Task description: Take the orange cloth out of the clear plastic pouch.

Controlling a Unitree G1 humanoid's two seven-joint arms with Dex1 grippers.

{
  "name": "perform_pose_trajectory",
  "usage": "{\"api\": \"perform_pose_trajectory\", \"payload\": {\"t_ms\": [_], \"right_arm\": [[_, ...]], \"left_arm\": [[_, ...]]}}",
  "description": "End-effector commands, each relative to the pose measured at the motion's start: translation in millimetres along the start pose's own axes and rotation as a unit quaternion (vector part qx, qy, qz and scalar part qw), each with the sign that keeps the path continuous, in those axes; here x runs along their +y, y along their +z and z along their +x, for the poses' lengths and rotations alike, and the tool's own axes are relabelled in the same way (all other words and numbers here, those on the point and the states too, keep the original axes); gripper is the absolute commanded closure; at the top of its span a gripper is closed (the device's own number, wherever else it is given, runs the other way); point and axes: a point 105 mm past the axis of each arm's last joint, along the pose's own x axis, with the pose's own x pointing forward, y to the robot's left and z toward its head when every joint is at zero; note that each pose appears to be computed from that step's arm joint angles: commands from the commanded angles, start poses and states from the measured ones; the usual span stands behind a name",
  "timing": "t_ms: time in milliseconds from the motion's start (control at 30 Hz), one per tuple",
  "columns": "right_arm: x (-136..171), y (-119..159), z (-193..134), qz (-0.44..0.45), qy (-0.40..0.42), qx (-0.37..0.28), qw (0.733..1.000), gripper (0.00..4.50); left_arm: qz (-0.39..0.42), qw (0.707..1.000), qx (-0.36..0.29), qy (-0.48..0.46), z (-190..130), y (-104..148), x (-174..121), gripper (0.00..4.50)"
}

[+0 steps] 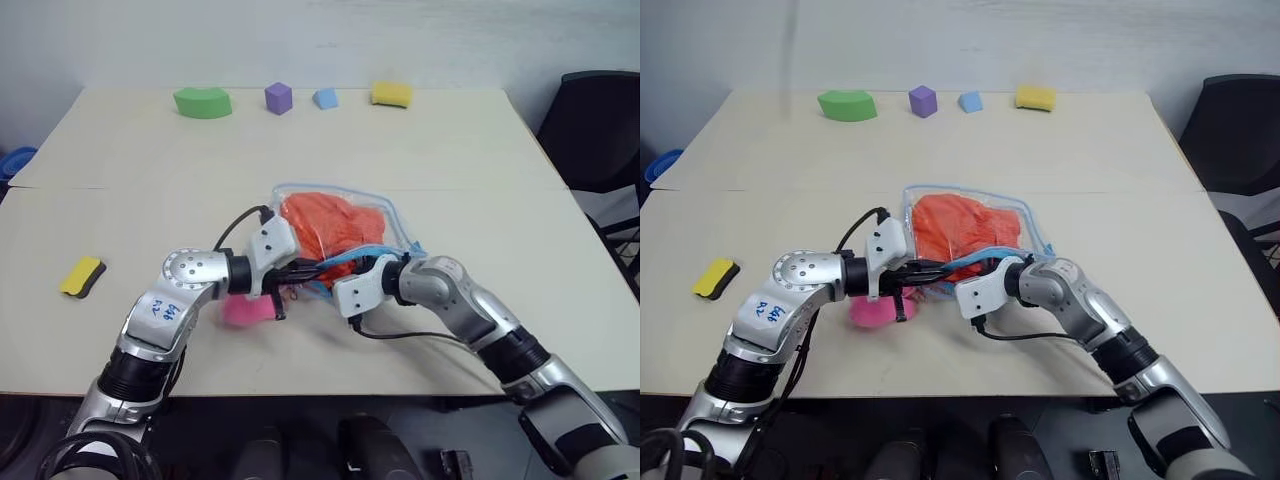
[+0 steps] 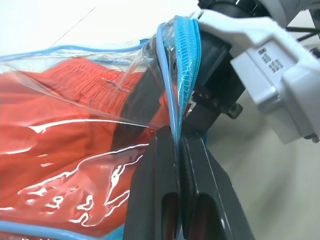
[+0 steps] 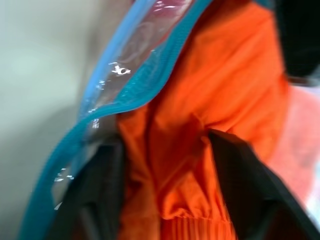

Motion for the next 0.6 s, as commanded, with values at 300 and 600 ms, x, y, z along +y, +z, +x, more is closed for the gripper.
{"api": "perform_pose_trajectory", "payload": {"t_ms": [300, 600], "right_arm": [[30, -23, -7, 0.007, 0.058, 0.044, 0.997, 4.45], [10, -7, -41, 0.069, 0.012, 0.006, 0.998, 4.45]], "left_arm": [[-0.022, 0.998, -0.033, 0.044, 2, 11, 15, 4.50], [0.003, 0.991, 0.025, 0.131, -2, -23, 51, 4.50]]}}
